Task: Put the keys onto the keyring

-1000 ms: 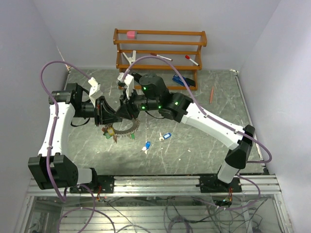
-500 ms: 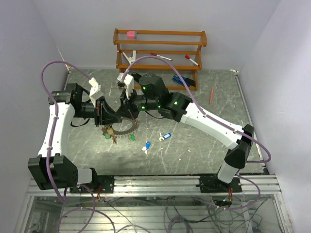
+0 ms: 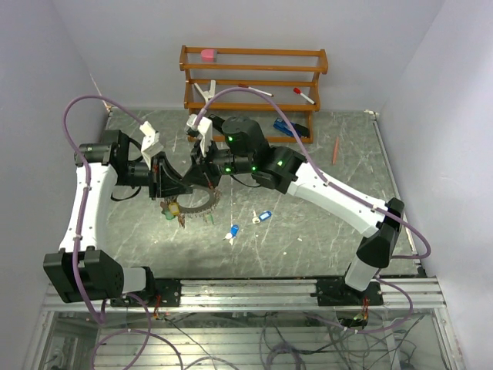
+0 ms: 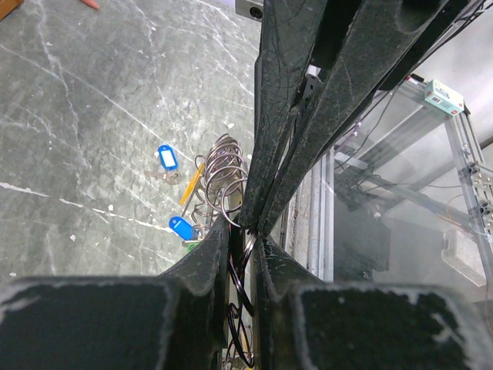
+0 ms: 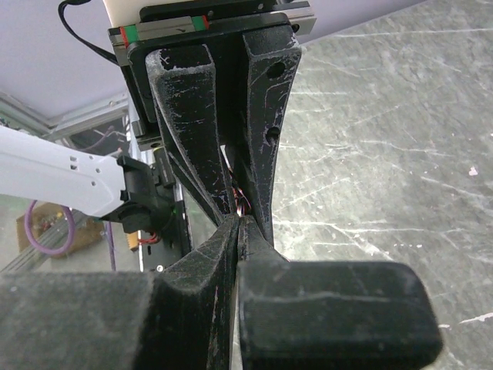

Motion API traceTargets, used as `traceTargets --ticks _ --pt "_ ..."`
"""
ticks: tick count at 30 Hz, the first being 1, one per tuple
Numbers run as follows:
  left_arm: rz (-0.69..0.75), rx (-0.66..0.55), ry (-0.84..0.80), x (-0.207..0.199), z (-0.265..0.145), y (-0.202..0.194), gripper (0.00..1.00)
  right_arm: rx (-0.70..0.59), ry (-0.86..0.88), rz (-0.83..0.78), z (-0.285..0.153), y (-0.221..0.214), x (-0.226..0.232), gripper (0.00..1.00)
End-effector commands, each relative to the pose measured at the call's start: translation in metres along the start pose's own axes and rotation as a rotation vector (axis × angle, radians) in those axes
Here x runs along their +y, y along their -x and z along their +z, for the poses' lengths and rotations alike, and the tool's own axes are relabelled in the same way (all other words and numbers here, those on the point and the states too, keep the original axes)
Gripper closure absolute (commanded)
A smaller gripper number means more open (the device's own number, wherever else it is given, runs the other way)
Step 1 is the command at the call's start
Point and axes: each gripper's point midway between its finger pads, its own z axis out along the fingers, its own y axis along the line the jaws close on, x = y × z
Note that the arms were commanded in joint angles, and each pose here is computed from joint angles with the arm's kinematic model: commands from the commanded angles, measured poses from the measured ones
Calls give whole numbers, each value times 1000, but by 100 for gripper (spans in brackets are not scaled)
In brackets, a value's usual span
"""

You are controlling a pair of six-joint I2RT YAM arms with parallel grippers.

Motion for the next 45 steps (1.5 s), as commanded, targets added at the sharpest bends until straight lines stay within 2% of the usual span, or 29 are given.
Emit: traceTargets --ticks 1,8,18,22,24,25,27,28,31,34,41,44,45 --pt "64 -41 -21 -15 1 17 91 8 61 -19 -5 2 17 100" --pt "67 1 -18 -18 3 7 84 73 81 -23 -11 1 21 100" --pt "71 85 -74 -28 15 -5 83 131 74 -39 -12 2 21 100" --pt "79 92 -78 -27 16 -5 91 143 56 -40 -14 0 20 100" --pt "83 87 -79 -26 16 -3 93 129 -16 -33 -19 3 10 100" --pt "80 82 -82 -26 17 -2 93 118 -41 -38 -24 3 7 99" --pt "72 73 -89 -26 18 -1 93 85 -53 -51 -34 6 9 81" --pt "63 69 -93 -25 18 0 93 77 -52 -51 -38 6 11 75" --pt "46 65 -96 -23 19 1 93 88 -51 -48 -43 -1 13 71" --pt "57 82 -86 -22 18 0 93 122 -40 -42 -43 -10 14 71" --pt "106 207 -25 -16 11 -14 93 171 -14 -67 -38 -17 14 78" --pt "118 204 -29 -21 11 -14 93 188 0 -64 -36 -22 15 89" --pt "124 197 -35 -23 12 -14 93 185 2 -60 -35 -22 15 90"
